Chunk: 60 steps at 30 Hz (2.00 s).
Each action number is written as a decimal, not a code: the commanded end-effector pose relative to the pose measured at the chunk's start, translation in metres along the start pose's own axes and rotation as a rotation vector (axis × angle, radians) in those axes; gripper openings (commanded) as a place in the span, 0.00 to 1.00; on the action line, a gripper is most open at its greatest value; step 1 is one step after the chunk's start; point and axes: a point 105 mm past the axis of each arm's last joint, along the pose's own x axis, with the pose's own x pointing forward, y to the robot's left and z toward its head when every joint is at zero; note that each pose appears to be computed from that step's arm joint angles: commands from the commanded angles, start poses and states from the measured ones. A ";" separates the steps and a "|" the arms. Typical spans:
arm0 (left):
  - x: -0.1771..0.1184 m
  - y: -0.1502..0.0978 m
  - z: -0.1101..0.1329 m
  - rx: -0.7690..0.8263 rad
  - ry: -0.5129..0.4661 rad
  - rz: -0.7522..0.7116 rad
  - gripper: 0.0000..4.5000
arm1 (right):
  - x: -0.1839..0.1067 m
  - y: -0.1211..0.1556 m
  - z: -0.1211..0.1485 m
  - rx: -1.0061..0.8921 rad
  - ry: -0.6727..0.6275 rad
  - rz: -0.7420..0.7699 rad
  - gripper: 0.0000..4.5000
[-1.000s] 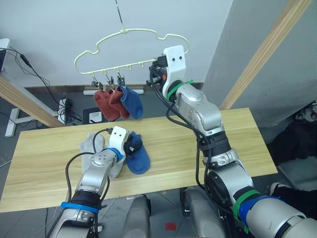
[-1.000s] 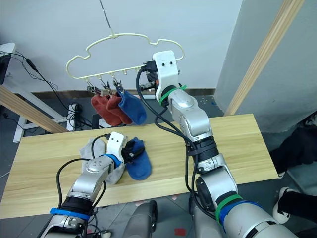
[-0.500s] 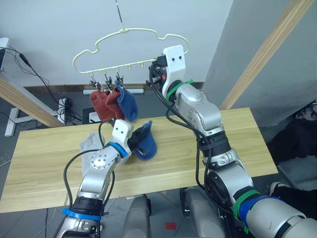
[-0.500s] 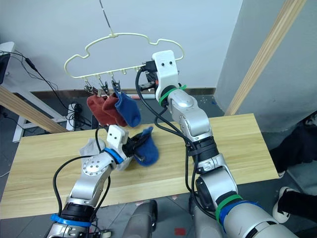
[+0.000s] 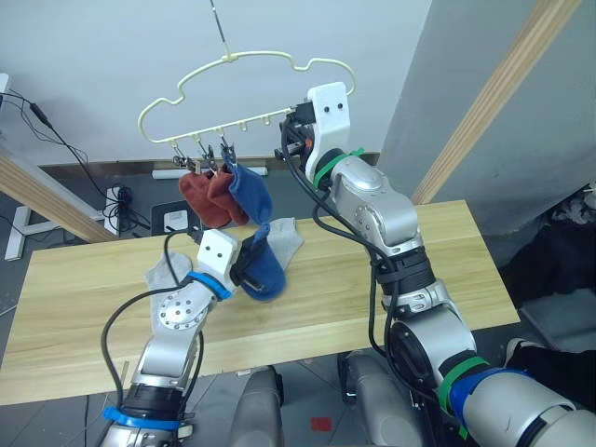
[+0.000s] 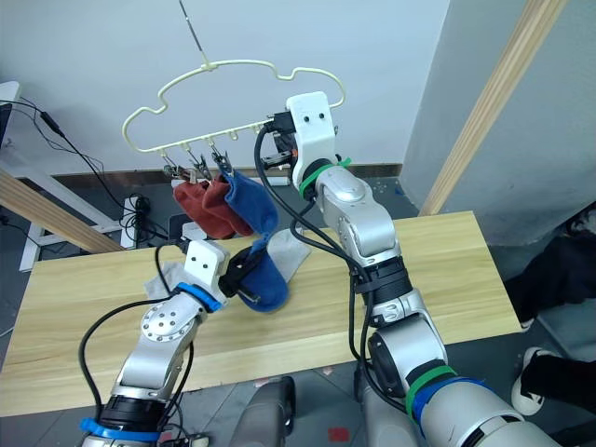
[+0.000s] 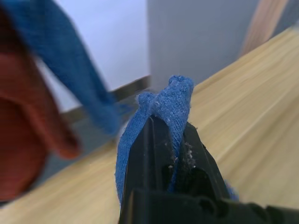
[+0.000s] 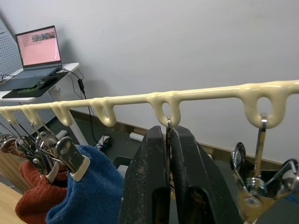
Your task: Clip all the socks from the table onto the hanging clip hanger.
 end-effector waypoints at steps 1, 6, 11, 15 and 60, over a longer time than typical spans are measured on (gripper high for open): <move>-0.006 0.003 0.005 0.042 -0.019 0.045 0.01 | -0.001 0.010 0.014 0.000 -0.052 0.037 0.00; -0.007 -0.013 0.032 -0.089 -0.164 -0.059 0.01 | -0.001 0.011 0.013 0.001 -0.050 0.044 0.00; 0.008 -0.006 0.063 -0.177 -0.279 -0.123 0.01 | 0.000 0.012 0.015 0.003 -0.052 0.051 0.00; 0.030 0.010 0.082 -0.319 -0.315 -0.129 0.01 | 0.000 0.012 0.015 0.006 -0.051 0.055 0.00; 0.086 0.040 0.105 -0.426 -0.304 -0.134 0.01 | -0.002 0.016 0.004 0.076 0.002 0.066 0.00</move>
